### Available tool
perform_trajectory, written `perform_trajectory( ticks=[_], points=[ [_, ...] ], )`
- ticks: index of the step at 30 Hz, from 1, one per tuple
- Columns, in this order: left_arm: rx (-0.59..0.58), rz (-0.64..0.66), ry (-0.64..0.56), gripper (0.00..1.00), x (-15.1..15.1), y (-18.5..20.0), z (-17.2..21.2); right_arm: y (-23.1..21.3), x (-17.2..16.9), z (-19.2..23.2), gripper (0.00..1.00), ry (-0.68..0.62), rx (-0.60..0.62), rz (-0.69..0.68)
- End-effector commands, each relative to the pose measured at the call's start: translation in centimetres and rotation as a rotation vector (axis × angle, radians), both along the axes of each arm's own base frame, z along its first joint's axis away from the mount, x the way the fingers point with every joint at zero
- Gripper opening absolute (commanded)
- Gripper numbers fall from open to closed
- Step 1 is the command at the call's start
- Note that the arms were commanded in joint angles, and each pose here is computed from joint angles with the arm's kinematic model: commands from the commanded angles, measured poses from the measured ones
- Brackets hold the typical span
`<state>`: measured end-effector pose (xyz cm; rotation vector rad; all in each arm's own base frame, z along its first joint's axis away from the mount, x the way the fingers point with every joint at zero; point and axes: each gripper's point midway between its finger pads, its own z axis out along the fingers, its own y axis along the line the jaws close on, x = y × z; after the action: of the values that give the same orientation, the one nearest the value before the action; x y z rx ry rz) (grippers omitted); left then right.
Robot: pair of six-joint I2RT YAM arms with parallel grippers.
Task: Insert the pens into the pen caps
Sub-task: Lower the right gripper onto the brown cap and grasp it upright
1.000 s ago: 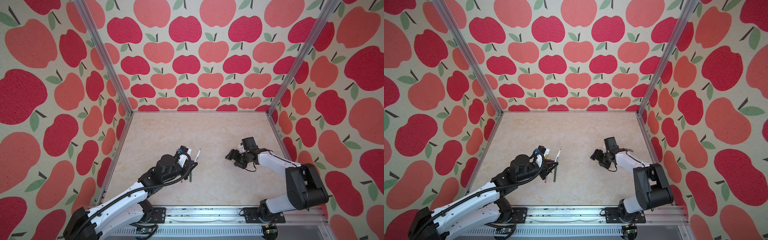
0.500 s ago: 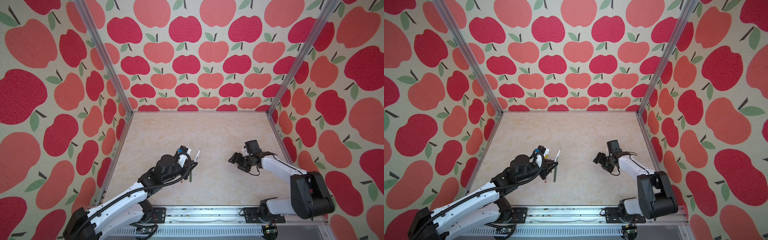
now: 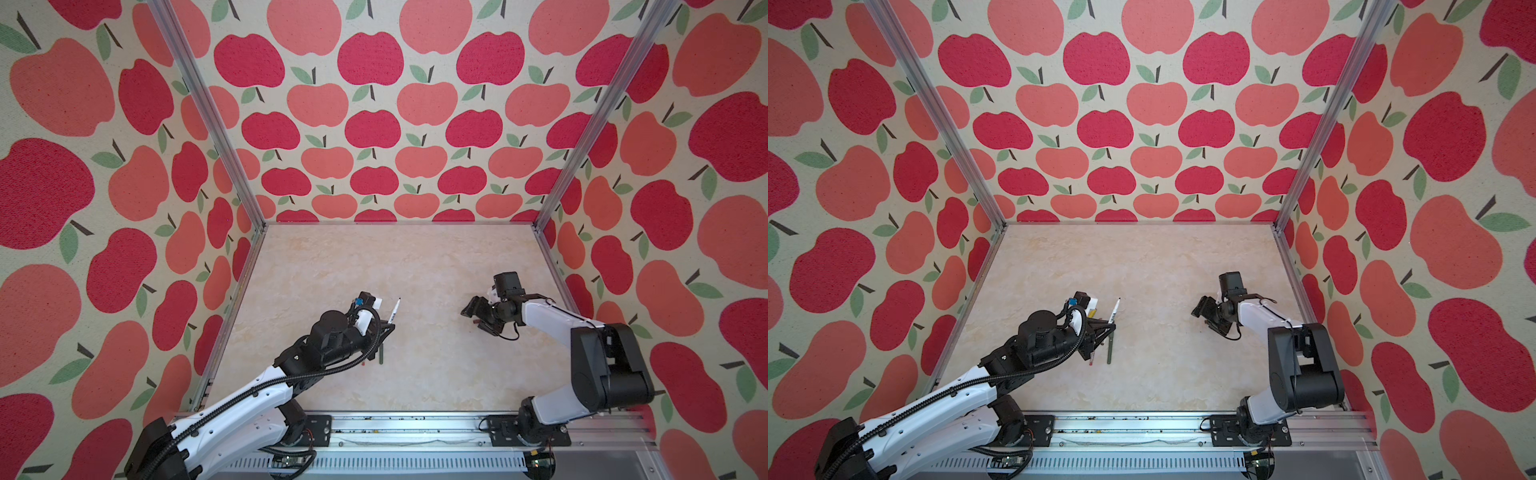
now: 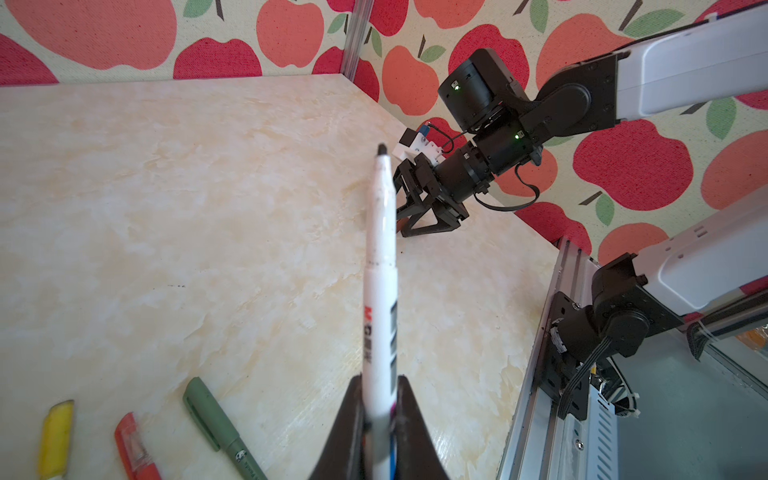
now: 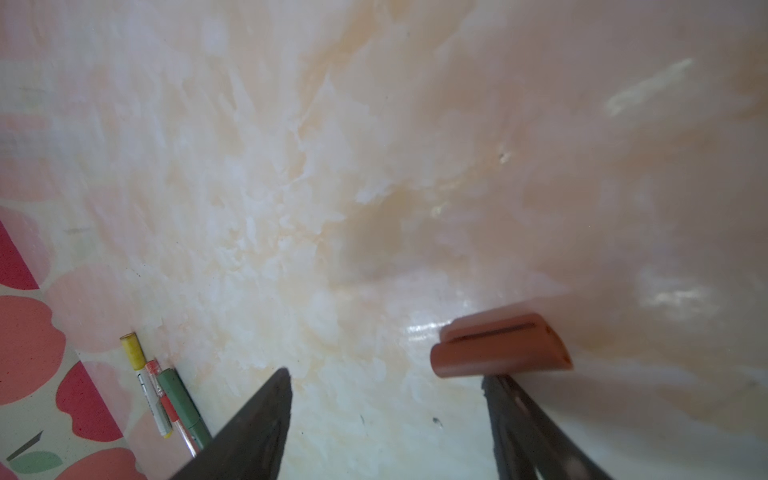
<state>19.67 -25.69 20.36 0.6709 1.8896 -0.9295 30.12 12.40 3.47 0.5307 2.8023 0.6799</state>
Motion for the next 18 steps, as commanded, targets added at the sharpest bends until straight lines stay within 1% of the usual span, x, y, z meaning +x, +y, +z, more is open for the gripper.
perform_trajectory(
  ticks=[1, 8, 11, 18],
  points=[
    [0.000, 0.006, -0.009, 0.05, -0.1, 0.1, 0.2, -0.9, 0.4, -1.0, 0.74, 0.019, -0.084, 0.038],
    [0.008, -0.004, -0.015, 0.05, 0.1, -0.1, 0.0, -2.6, -0.1, -2.0, 0.67, 0.050, -0.224, 0.089],
    [0.010, -0.018, -0.010, 0.05, 0.1, -0.5, -0.2, -3.2, 0.1, -2.4, 0.65, 0.060, -0.261, 0.089],
    [0.014, -0.025, -0.013, 0.05, -0.1, -0.5, -0.4, -3.2, 1.5, -3.3, 0.65, 0.081, -0.260, 0.053]
  ],
)
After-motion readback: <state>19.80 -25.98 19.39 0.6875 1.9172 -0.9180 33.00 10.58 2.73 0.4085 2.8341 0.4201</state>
